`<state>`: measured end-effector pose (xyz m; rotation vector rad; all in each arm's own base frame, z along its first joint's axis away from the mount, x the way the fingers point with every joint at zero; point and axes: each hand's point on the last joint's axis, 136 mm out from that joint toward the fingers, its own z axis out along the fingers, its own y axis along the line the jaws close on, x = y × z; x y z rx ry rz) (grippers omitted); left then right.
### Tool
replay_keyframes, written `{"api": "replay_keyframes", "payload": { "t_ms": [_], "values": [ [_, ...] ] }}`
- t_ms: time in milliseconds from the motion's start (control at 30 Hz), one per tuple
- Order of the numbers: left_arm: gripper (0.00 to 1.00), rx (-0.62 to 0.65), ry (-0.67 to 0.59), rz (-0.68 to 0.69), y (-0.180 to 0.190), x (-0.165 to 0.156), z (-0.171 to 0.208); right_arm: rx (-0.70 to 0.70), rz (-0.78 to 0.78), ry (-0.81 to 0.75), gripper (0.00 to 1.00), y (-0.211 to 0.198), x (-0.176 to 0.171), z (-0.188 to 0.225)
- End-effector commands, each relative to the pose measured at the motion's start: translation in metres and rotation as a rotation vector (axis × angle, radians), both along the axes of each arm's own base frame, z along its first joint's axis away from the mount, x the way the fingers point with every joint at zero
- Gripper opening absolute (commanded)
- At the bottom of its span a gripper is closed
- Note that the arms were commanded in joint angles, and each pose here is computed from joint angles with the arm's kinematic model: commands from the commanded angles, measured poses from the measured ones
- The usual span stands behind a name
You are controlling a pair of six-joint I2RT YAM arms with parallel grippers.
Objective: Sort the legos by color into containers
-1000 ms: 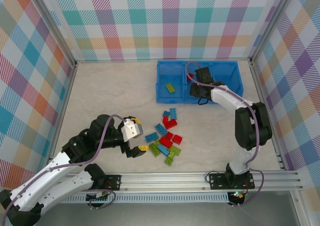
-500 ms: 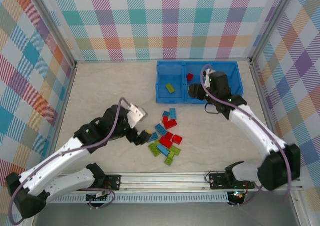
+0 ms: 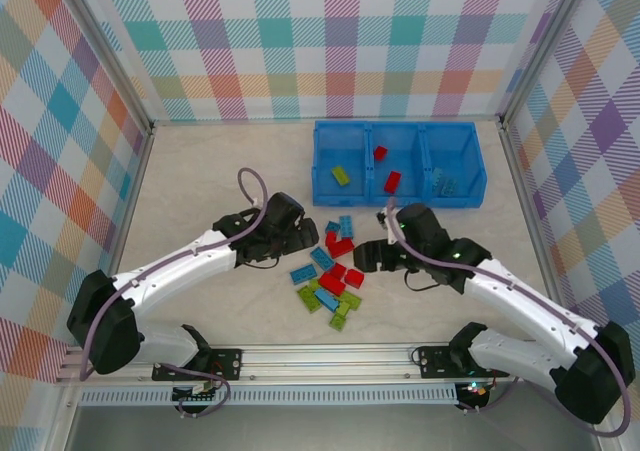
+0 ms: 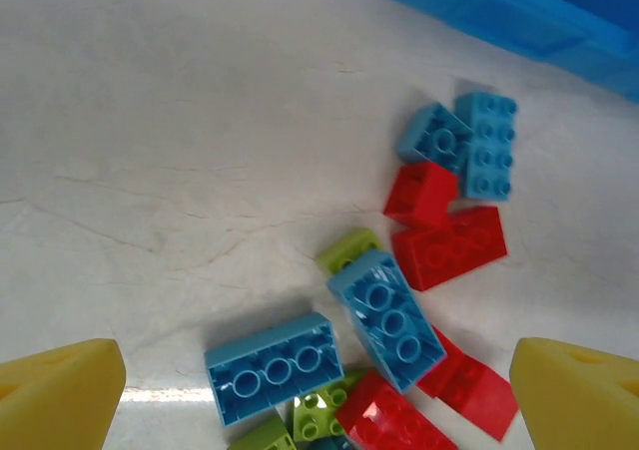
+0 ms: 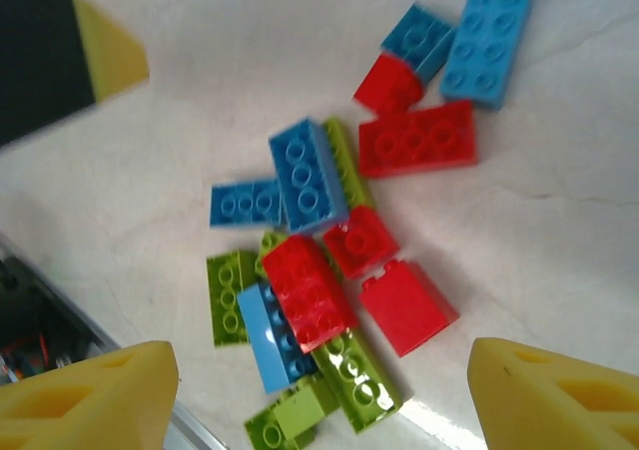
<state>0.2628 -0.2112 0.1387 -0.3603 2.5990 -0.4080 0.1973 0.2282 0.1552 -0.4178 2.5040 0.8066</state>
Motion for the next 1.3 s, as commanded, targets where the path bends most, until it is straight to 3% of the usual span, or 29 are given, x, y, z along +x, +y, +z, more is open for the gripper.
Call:
{"api": "replay_keyframes", "payload": {
  "t_ms": [0, 167, 367, 500, 700, 867, 1000, 1133, 1267],
  "values": [
    [0.99, 0.008, -0.081, 0.128, 0.020, 0.009, 0.018, -0.131, 0.054, -0.021, 0.78, 0.012, 0.003, -0.018],
    [1.00, 0.119, -0.197, -0.064, 0.031, 0.005, 0.051, -0.259, 0.151, -0.081, 0.78, 0.053, 0.024, -0.043],
    [1.00, 0.302, -0.306, -0.226, 0.070, -0.018, 0.089, -0.277, 0.229, -0.089, 0.77, 0.092, 0.041, -0.071],
    [1.00, 0.330, -0.397, -0.268, 0.088, -0.032, 0.104, -0.324, 0.249, -0.057, 0.66, 0.102, 0.049, -0.093],
    [1.00, 0.322, -0.483, -0.358, 0.089, -0.042, 0.107, -0.369, 0.237, -0.063, 0.36, 0.102, 0.051, -0.103],
    [1.00, 0.335, -0.475, -0.433, 0.081, -0.043, 0.101, -0.386, 0.218, -0.089, 0.29, 0.095, 0.052, -0.093],
    [1.00, 0.217, -0.495, -0.630, 0.047, -0.059, 0.104, -0.315, 0.178, -0.146, 0.29, 0.094, 0.053, -0.059],
    [1.00, -0.104, -0.555, -0.980, -0.013, -0.106, 0.120, -0.223, 0.043, -0.244, 0.28, 0.072, 0.070, -0.010],
    [1.00, -0.284, -0.549, -1.032, -0.044, -0.115, 0.124, -0.178, -0.171, -0.340, 0.29, 0.015, 0.103, 0.033]
  ]
}}
